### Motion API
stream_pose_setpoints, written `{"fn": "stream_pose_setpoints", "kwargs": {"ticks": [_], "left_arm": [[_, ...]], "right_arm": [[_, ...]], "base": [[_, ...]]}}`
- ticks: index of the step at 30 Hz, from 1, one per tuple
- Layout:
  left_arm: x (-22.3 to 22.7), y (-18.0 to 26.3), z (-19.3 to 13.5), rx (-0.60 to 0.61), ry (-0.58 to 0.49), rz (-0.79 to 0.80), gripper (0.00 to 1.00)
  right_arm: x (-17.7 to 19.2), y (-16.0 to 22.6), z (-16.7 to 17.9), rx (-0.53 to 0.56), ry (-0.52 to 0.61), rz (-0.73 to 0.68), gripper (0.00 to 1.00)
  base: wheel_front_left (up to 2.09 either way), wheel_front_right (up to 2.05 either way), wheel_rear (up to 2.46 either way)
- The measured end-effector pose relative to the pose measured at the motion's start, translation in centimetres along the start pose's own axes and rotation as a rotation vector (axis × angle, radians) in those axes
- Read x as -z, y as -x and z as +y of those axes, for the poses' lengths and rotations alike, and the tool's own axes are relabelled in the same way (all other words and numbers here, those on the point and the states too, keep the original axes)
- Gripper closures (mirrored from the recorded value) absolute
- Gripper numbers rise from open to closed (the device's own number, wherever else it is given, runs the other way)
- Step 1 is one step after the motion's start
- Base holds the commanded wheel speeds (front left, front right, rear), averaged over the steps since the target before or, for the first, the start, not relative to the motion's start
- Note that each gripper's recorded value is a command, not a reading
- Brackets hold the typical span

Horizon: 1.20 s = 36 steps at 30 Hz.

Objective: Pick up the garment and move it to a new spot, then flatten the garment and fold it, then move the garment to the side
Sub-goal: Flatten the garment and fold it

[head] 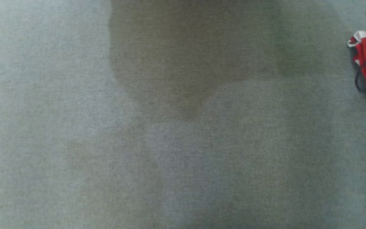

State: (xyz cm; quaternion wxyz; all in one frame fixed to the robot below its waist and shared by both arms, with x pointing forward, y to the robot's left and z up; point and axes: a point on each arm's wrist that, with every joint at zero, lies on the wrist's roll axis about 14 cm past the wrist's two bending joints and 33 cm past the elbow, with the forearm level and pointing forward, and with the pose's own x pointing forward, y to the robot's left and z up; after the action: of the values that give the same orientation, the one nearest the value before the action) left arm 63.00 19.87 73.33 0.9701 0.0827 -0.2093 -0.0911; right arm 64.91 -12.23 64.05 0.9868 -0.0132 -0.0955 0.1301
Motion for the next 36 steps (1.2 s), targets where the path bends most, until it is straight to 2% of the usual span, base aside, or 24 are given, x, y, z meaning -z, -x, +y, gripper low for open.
{"fn": "stream_pose_setpoints", "kwargs": {"ticks": [2,3,9,14,17,21,36], "left_arm": [[2.9,1.5,-0.9,0.025,-0.001,0.073,1.00],[2.9,1.5,-0.9,0.025,-0.001,0.073,1.00],[12.6,9.7,-4.0,0.114,-0.012,0.355,1.00],[16.1,16.5,-6.1,0.188,-0.012,0.508,1.00],[16.9,20.1,-7.0,0.227,-0.004,0.601,1.00],[16.3,23.9,-7.9,0.278,0.007,0.676,1.00],[11.1,36.5,-11.2,0.436,0.144,0.909,1.00]], "right_arm": [[3.0,0.9,0.3,-0.012,0.016,0.082,1.00],[3.0,0.9,0.3,-0.012,0.016,0.082,1.00],[13.0,6.7,0.7,-0.059,0.088,0.423,1.00],[16.8,11.8,0.3,-0.095,0.151,0.635,1.00],[17.8,14.6,0.4,-0.116,0.164,0.730,1.00],[18.0,17.9,0.9,-0.181,0.235,0.797,1.00],[16.6,28.5,3.4,-0.292,0.143,0.947,1.00]], "base": [[0.00,0.00,0.00],[0.00,0.00,0.00],[0.00,0.00,0.00],[0.00,0.00,0.00],[0.00,0.00,0.00],[0.00,0.00,0.00],[0.00,0.00,0.00]]}}
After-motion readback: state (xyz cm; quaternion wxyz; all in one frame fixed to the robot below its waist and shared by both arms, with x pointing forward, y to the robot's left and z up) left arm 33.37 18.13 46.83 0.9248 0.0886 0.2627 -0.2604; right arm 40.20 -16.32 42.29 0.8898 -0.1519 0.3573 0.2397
